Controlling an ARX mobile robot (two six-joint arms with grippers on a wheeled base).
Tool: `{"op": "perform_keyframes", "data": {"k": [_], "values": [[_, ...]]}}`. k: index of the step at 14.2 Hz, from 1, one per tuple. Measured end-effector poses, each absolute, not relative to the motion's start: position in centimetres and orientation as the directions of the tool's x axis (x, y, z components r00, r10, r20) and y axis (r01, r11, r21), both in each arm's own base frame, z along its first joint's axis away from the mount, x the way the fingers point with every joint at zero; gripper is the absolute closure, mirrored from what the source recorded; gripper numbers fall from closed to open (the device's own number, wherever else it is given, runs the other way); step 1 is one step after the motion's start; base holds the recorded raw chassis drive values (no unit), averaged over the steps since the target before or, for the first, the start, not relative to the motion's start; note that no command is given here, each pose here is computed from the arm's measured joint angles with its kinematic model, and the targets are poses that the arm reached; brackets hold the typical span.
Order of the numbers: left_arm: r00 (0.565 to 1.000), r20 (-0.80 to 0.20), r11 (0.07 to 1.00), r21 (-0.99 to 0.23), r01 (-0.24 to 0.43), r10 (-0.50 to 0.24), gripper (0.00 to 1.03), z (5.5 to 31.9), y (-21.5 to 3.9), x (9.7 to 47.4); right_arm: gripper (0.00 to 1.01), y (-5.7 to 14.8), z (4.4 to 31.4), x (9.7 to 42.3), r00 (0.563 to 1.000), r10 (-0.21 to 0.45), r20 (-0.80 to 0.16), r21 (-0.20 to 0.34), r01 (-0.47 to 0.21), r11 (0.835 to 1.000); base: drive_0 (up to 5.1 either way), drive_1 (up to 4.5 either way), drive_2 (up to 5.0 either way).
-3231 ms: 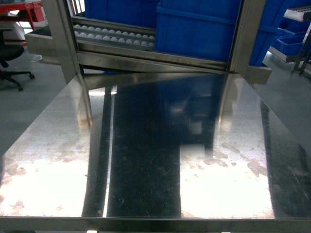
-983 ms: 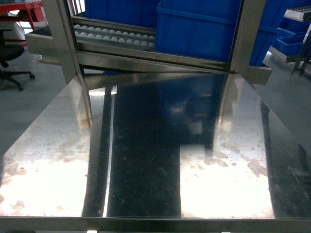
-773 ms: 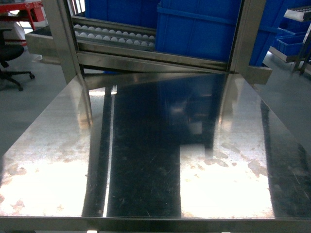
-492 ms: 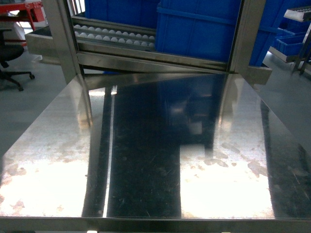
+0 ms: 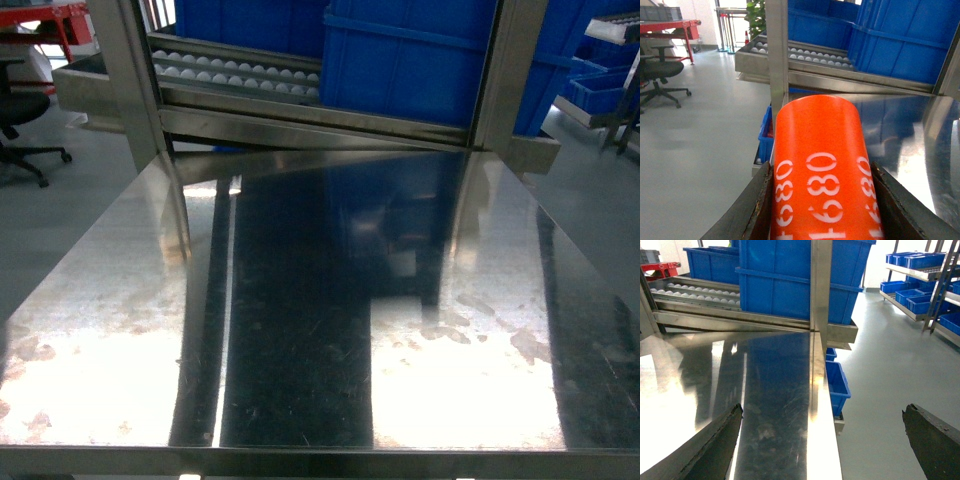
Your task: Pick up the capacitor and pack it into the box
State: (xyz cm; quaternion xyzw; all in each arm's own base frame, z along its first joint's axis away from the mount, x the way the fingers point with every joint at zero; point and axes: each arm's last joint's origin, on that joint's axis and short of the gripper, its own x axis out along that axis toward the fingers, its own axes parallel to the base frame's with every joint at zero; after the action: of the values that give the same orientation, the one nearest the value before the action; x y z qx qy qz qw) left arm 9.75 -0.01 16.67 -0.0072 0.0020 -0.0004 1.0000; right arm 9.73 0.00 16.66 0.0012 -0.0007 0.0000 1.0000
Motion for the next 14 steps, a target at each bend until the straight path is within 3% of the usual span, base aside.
{"op": "perform_keyframes", "data": {"k": [14], "values": [[1.0, -0.003, 1.0, -0.014, 0.001, -0.001, 0.59, 16.68, -0.01, 9.75, 0.03, 0.0, 16.66, 9.73, 1.0, 0.0, 0.002, 0.002, 0.0, 1.0, 0.0, 0.0, 0.0]]}}
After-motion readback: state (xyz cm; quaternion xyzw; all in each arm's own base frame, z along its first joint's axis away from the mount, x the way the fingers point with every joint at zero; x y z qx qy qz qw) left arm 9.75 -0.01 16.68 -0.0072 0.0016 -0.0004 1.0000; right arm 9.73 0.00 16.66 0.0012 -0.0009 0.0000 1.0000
